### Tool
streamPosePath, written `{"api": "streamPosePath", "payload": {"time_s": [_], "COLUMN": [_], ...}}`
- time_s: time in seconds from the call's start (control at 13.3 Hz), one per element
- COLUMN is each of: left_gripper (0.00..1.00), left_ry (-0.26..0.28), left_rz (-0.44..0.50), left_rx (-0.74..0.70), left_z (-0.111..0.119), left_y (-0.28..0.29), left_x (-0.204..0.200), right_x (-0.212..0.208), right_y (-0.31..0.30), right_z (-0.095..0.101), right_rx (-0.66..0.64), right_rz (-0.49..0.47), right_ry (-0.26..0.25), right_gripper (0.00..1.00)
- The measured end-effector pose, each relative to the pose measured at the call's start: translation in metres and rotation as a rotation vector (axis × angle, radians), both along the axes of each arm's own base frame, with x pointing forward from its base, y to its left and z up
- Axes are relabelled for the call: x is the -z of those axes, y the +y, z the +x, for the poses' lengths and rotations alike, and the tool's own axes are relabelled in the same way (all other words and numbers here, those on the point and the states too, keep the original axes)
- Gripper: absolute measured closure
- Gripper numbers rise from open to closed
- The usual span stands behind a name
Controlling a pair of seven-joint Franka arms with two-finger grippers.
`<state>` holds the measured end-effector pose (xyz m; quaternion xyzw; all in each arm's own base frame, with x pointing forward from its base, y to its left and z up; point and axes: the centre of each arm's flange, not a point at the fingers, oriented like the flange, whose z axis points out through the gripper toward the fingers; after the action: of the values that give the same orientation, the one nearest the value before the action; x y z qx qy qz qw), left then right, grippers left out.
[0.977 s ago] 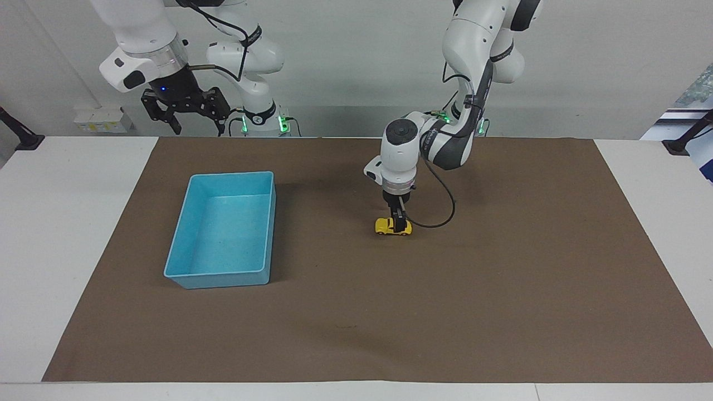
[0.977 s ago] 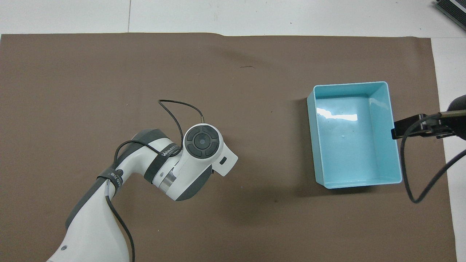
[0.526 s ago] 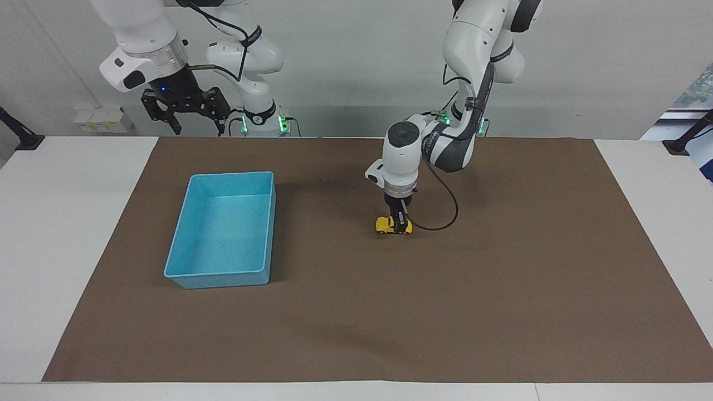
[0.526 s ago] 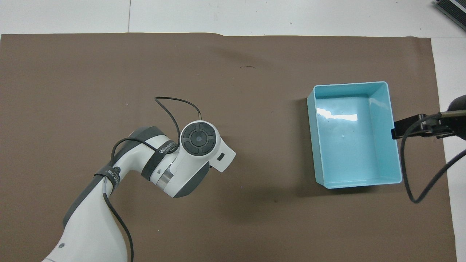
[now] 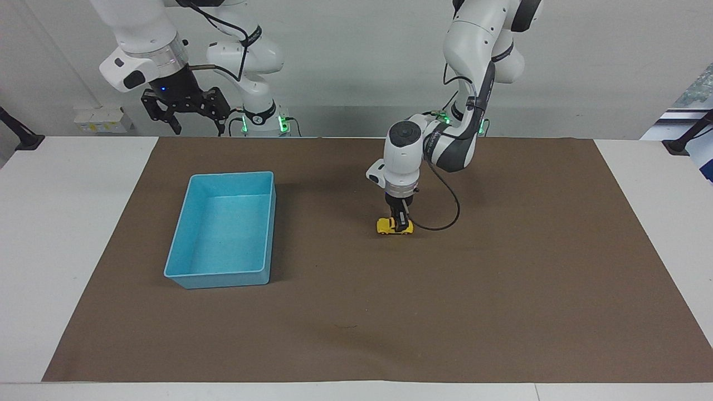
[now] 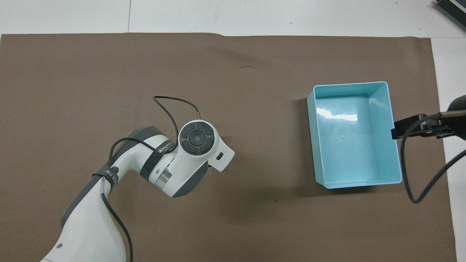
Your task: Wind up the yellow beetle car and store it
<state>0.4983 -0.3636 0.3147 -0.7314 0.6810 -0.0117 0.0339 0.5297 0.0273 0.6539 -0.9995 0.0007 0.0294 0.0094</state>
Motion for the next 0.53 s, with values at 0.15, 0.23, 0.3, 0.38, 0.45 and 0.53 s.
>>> {"api": "streamPosePath", "payload": {"time_s": [0.15,0.23,0.3,0.38,0.45,0.53], "left_gripper": [0.54,0.54,0.54,0.54,0.54,0.54], "left_ry": [0.002,0.002,0.003,0.003,0.004,0.006], "left_rz": [0.002,0.003,0.004,0.005,0.006,0.008], "left_rx": [-0.010,-0.015,-0.018,-0.020,-0.024,-0.024], "left_z": [0.002,0.003,0.003,0.003,0.004,0.005], "left_y": [0.007,0.009,0.012,0.014,0.017,0.021], "left_x": [0.000,0.000,0.000,0.000,0.000,0.001], "right_x": [0.000,0.000,0.000,0.000,0.000,0.000], "right_y": [0.000,0.000,-0.001,-0.002,-0.004,-0.005], "right_z": [0.000,0.000,0.000,0.000,0.000,0.000], "right_rx": [0.000,0.000,0.001,0.004,0.007,0.008], "right_rz": [0.000,0.000,0.000,0.000,0.000,0.000], "right_ry": [0.000,0.000,0.000,0.000,0.000,0.000], "right_gripper": [0.00,0.00,0.00,0.00,0.00,0.00]}}
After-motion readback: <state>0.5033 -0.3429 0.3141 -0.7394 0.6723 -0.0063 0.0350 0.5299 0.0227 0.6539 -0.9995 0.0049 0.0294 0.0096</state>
